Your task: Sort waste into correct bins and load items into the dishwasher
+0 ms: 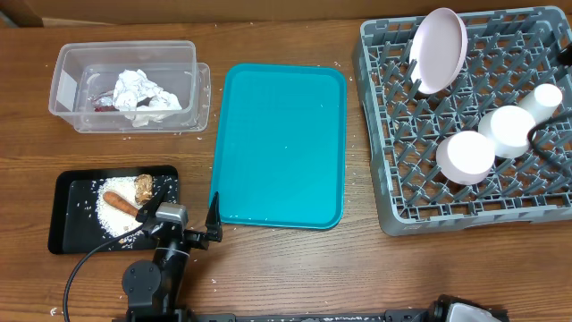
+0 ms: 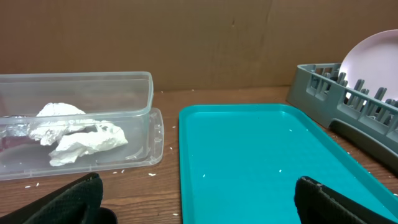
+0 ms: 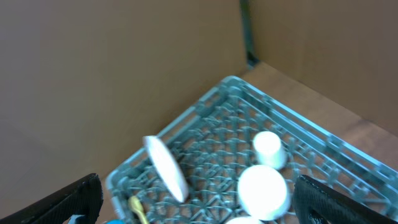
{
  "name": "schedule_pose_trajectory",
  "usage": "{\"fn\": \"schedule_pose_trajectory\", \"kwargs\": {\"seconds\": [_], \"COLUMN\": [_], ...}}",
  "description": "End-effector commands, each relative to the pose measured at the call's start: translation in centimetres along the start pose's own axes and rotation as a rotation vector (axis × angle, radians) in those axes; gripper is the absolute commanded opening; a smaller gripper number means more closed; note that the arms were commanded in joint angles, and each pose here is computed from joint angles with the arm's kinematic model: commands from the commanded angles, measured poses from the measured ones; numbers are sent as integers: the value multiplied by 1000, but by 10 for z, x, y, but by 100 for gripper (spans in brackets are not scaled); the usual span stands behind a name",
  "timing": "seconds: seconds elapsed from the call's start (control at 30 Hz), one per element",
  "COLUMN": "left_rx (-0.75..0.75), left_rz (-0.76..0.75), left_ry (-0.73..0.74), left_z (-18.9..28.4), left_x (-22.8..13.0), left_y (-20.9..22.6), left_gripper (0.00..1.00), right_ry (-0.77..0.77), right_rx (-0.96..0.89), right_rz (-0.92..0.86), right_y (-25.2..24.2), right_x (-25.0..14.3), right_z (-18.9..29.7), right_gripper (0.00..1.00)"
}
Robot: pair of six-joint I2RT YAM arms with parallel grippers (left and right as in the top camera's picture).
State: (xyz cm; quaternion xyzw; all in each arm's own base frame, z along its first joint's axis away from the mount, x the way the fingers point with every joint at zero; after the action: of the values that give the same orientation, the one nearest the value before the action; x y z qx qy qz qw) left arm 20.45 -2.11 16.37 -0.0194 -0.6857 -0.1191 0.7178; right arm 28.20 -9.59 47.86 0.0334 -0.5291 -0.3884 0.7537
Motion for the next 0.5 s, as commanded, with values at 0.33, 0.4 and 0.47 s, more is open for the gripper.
{"fn": "schedule_pose_trajectory", "kwargs": {"seconds": [0.33, 0.4, 0.47], "left_rx": [9, 9, 9], "left_rz": [-21, -21, -21], "left_ry": [-5, -5, -5], "left_z": [0, 0, 0], "left_x": [0, 0, 0], "left_y": [1, 1, 1], "left_gripper": [100, 100, 100], "right_ry": [-26, -31, -48], "right_rx": [184, 235, 288], "right_rz": [55, 57, 54], "right_y": [-15, -26, -35], "right_x": [-85, -113, -138], "right_z": [18, 9, 2], "right_gripper": [100, 100, 100]}}
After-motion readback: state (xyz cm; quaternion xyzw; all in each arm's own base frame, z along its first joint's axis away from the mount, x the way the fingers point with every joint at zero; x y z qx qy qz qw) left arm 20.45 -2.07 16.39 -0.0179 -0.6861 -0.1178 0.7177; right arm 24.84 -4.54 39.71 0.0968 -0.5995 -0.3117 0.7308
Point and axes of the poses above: each gripper's point midway between its finger pads, its own z axis back along the fingers, its own y axis along the line the jaws close on, x = y × z, the point moved 4 cm from there along z, back along the fingers, and after that the axes turned 11 degrees about -z, right-handed, at the moved point
